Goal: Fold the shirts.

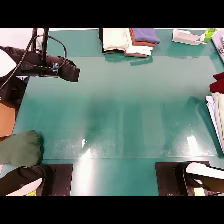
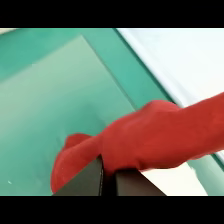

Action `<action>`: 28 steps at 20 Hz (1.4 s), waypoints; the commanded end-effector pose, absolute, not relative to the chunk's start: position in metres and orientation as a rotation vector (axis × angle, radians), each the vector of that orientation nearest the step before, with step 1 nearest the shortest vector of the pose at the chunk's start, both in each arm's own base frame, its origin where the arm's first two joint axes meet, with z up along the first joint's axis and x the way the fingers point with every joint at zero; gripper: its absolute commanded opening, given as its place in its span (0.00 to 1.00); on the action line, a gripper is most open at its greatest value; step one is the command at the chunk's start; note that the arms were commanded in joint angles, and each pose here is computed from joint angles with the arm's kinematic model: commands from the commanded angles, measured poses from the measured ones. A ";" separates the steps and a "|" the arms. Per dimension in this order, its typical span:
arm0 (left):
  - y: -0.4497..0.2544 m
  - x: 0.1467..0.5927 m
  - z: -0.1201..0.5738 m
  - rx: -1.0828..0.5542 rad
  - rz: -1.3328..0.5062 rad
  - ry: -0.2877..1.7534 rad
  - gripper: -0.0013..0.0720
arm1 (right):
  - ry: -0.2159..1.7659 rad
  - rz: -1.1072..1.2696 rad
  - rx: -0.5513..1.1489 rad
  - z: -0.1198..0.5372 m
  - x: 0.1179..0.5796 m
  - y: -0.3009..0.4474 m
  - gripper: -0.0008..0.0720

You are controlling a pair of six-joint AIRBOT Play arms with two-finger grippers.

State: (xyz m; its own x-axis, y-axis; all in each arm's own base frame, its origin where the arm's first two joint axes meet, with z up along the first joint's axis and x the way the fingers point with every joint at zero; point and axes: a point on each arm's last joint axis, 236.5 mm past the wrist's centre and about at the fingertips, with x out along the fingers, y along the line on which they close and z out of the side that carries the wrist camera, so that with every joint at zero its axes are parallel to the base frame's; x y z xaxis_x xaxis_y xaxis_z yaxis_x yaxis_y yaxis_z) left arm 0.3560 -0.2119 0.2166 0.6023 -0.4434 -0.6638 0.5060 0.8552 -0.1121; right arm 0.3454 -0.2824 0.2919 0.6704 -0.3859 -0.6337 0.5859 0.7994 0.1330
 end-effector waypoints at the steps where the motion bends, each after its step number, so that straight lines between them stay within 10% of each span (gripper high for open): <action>1: -0.211 0.354 0.214 0.096 -0.551 0.756 0.05 | 0.695 -0.597 0.304 0.280 0.308 -0.288 0.04; 9: -0.209 0.350 0.210 0.108 -0.554 0.777 0.05 | 0.980 -0.924 0.359 0.174 0.153 -0.308 0.04; 16: -0.208 0.347 0.207 0.113 -0.554 0.795 0.05 | 1.104 -0.961 0.486 0.087 0.108 -0.298 0.06; 18: -0.208 0.348 0.207 0.112 -0.554 0.794 0.05 | 1.146 -0.963 0.490 0.071 0.103 -0.299 0.53; 20: -0.209 0.348 0.208 0.111 -0.554 0.791 0.05 | 1.111 -0.939 0.511 0.075 0.116 -0.302 0.81; 28: -0.209 0.348 0.208 0.111 -0.554 0.792 0.05 | 0.820 -0.243 0.477 0.178 0.364 -0.163 0.80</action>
